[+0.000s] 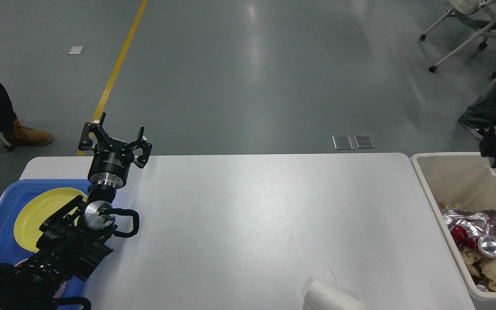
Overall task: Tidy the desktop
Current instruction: 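Lower the red can into the white bin and release it, then move the right gripper down toward the white paper cup, then close the right gripper on the white paper cup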
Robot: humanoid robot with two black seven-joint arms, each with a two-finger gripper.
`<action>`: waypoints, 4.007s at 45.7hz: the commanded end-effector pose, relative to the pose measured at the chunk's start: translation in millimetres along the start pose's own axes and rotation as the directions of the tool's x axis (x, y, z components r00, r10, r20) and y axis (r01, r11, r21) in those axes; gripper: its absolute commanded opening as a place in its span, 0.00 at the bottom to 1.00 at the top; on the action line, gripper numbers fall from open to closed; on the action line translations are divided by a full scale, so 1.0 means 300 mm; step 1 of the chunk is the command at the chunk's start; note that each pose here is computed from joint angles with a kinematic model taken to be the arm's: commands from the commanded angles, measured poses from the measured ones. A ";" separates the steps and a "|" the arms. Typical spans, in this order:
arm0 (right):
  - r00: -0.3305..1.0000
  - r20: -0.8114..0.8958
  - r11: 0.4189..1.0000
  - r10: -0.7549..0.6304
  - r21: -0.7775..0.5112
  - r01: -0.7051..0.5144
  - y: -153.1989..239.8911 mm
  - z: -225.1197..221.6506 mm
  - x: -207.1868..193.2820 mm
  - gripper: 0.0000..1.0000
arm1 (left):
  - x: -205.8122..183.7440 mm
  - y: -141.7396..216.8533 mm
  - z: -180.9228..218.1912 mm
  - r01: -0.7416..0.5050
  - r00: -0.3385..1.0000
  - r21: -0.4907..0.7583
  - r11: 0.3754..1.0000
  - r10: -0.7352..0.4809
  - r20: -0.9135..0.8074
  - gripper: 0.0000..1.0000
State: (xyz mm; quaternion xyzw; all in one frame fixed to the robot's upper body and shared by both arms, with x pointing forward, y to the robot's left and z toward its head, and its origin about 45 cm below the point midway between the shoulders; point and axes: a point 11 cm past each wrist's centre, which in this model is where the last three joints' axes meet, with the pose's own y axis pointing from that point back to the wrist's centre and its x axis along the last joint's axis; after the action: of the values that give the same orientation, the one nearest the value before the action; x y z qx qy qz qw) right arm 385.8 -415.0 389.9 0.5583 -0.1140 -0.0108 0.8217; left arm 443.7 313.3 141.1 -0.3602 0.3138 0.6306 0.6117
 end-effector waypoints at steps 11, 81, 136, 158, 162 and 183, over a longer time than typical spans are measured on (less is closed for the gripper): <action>0.995 -0.044 0.994 0.088 0.076 -0.084 0.174 -0.108 0.030 1.00 | 0.000 0.000 0.000 0.000 1.000 0.000 1.000 0.000 0.000 0.96; 0.826 -0.555 0.917 -0.099 0.271 0.292 -0.120 -0.558 -0.520 1.00 | 0.000 0.000 0.001 0.000 1.000 -0.001 1.000 0.000 -0.001 0.96; 0.696 -0.714 0.835 -0.077 0.335 0.436 -0.469 -0.862 -0.724 1.00 | 0.000 0.000 0.000 0.000 1.000 0.000 1.000 0.000 0.000 0.96; 0.690 -0.716 0.843 -0.106 0.303 0.444 -0.584 -0.933 -0.767 1.00 | 0.000 0.000 0.000 0.000 1.000 0.000 1.000 0.000 0.000 0.96; 0.696 -0.710 0.847 -0.111 0.299 0.440 -0.605 -0.937 -0.768 1.00 | 0.000 0.000 0.001 0.000 1.000 -0.001 1.000 0.000 -0.001 0.96; 0.725 -0.675 0.842 -0.139 0.304 0.445 -0.665 -0.947 -0.793 1.00 | 0.000 0.000 0.001 0.000 1.000 -0.001 1.000 0.000 -0.001 0.96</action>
State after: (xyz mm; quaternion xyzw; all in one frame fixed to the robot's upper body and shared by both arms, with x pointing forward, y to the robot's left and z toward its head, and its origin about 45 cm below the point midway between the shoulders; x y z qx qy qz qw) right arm 232.3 -195.1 64.3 0.7106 0.2634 0.0731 0.6484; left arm 443.7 313.5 141.2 -0.3605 0.3138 0.6306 0.6115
